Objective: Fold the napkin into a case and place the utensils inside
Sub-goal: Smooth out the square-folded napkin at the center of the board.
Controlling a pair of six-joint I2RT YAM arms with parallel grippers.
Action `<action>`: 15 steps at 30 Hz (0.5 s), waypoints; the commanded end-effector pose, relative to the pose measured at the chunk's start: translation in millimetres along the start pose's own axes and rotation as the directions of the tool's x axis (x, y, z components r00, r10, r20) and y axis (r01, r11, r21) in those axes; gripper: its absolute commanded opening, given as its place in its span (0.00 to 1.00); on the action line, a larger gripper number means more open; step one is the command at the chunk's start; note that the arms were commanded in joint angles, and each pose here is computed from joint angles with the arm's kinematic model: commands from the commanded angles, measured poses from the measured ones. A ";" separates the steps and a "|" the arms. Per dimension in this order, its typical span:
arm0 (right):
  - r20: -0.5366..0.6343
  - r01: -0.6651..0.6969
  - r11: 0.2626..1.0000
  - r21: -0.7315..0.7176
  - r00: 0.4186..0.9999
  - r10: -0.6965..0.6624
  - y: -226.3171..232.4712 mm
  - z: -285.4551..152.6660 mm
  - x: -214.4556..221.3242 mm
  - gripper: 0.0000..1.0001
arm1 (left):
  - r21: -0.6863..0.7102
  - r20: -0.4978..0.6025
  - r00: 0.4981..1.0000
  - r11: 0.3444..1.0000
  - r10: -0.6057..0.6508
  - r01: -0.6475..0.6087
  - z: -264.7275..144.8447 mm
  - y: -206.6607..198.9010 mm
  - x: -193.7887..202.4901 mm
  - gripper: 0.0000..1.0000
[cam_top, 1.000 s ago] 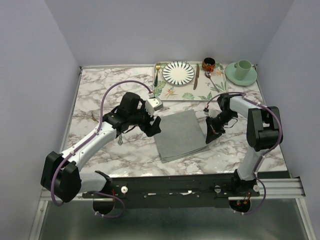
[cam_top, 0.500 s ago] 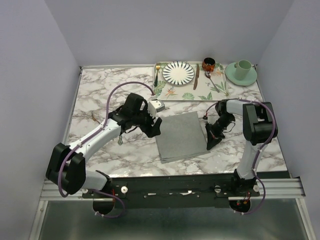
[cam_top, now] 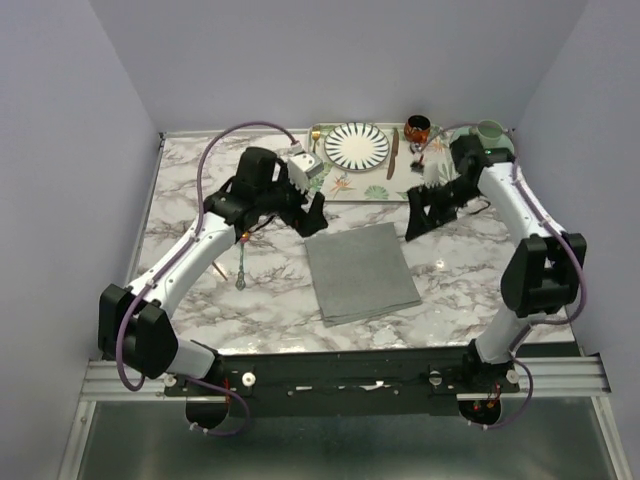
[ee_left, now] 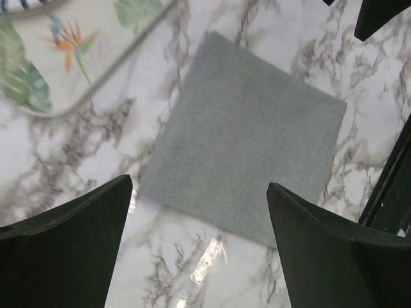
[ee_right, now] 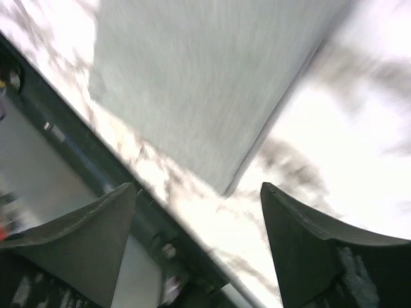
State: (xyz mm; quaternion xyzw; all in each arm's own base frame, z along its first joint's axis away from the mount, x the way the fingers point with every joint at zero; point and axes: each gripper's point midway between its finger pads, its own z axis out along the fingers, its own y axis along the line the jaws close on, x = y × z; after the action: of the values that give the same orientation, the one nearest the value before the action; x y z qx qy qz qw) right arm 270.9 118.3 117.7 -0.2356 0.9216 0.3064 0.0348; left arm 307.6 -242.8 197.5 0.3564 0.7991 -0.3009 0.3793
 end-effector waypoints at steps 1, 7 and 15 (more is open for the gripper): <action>0.399 0.325 0.929 0.180 0.839 -0.370 48.9 -99.0 -102.5 0.95 | -0.135 0.177 0.968 0.979 0.175 -0.152 -34.9 9.4 -87.1 0.99; 0.798 0.229 0.965 0.124 0.555 -0.234 88.6 -168.5 -210.4 1.00 | -0.142 0.264 0.947 0.979 0.182 -0.149 -30.3 15.4 -131.0 0.99; 0.532 0.159 0.906 -0.391 0.843 0.082 92.0 -61.3 -203.9 1.00 | 0.291 0.150 0.861 0.854 -0.486 0.432 37.2 -12.3 -100.0 0.99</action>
State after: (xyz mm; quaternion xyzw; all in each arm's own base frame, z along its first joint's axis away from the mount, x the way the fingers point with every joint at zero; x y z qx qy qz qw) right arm 444.8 198.0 337.5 -0.2314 0.7568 0.4399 0.4245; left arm 374.9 -282.6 323.8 0.2916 0.7335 -0.3739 0.4870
